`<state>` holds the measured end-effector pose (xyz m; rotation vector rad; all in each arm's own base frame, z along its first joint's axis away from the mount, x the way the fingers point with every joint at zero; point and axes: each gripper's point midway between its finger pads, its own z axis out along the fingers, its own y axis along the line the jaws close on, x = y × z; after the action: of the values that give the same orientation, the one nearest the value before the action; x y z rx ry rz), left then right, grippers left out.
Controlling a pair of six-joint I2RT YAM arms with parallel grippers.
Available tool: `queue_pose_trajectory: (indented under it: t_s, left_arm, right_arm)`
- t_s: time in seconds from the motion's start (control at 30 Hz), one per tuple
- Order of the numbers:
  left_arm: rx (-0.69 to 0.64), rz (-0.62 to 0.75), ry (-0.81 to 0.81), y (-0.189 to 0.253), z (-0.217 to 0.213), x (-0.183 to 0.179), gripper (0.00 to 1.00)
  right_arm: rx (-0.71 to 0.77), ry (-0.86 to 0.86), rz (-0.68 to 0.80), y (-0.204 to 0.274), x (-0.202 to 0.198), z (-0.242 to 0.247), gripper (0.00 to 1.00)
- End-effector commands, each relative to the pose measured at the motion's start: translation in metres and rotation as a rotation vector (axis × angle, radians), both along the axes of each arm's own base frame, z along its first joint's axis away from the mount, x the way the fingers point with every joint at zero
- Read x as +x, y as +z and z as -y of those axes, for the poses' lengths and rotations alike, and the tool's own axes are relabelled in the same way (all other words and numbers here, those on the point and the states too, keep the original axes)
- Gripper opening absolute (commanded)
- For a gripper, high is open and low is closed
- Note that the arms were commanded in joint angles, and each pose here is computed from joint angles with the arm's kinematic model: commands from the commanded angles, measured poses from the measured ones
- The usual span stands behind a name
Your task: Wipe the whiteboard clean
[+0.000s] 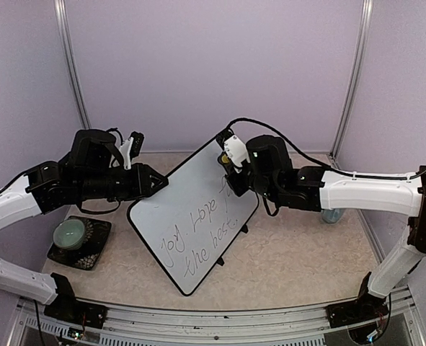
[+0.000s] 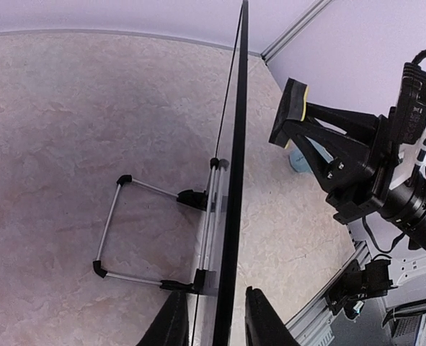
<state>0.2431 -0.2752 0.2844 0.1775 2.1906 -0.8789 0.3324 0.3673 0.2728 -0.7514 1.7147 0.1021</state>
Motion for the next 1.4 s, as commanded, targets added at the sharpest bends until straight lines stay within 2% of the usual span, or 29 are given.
queue_pose_trajectory:
  t_s: [0.0, 0.13, 0.43, 0.97, 1.37]
  left_arm:
    - [0.015, 0.010, -0.032, 0.003, 0.007, -0.001, 0.23]
    - [0.016, 0.010, -0.041, 0.004, 0.009, -0.002, 0.12]
    - [0.000, 0.011, -0.055, 0.008, 0.015, -0.005, 0.00]
    - [-0.011, 0.010, -0.063, 0.005, 0.021, -0.006, 0.00]
    - [-0.010, 0.008, -0.070, 0.001, 0.024, -0.005, 0.00]
  right_arm:
    - [0.034, 0.016, 0.031, 0.020, 0.002, -0.005, 0.00]
    - [0.015, 0.020, 0.025, 0.016, 0.005, -0.006, 0.00]
    - [0.110, 0.085, -0.004, 0.011, 0.014, -0.007, 0.00]
    - [0.170, 0.067, -0.036, -0.019, 0.054, 0.016, 0.00]
    - [0.203, 0.274, -0.095, -0.032, 0.031, -0.023, 0.00]
